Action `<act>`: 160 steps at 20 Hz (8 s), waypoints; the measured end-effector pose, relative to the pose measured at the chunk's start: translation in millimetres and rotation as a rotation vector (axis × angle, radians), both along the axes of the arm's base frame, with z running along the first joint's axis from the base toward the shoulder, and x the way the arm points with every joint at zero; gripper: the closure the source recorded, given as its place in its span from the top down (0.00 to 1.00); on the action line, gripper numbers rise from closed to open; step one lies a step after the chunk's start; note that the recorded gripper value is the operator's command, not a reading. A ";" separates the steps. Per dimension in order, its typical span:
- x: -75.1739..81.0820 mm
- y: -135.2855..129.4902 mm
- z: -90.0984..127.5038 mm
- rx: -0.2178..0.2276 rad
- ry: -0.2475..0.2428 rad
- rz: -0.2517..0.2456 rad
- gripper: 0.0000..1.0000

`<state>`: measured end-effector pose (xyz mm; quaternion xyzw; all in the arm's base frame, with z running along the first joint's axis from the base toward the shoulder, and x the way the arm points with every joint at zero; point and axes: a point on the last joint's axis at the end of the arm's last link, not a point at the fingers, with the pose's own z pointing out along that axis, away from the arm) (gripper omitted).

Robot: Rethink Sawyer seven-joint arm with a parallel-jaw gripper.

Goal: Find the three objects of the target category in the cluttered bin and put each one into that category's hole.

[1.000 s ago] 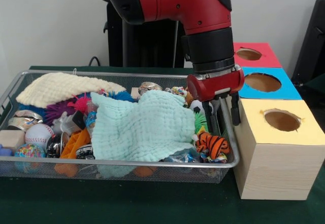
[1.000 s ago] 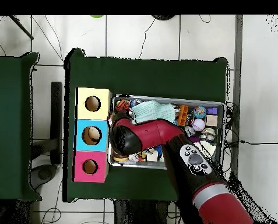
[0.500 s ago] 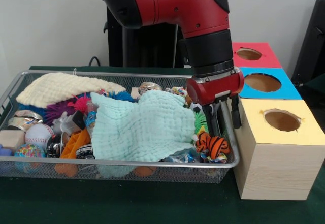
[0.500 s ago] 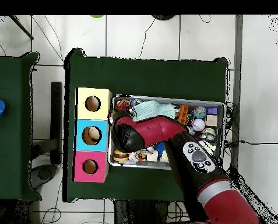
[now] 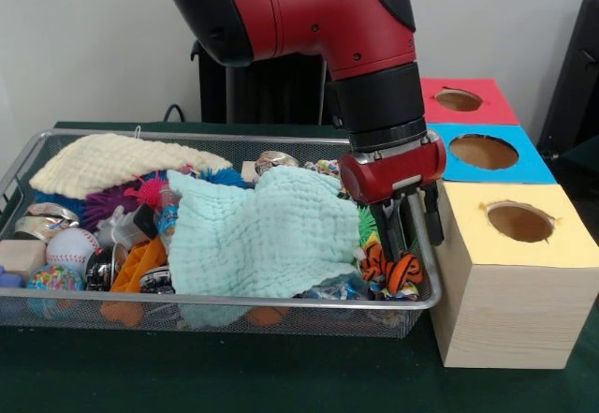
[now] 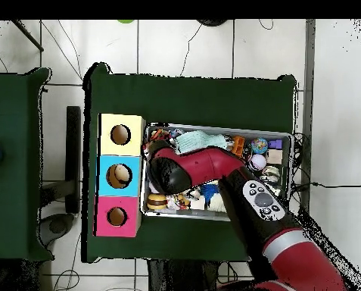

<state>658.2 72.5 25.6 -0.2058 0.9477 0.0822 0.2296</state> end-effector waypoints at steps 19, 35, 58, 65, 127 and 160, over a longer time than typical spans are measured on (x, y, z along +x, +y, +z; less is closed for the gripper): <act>4.1 -21.4 2.9 0.012 -0.003 0.007 1.00; 0.7 -35.7 2.1 -0.013 -0.051 0.064 1.00; -37.5 -8.6 -11.2 0.013 -0.036 0.180 1.00; -41.3 -7.2 -13.7 0.009 -0.036 0.193 1.00; -42.9 -16.7 -19.0 0.033 -0.017 0.156 1.00; -36.7 -18.1 -9.9 0.026 -0.027 0.148 1.00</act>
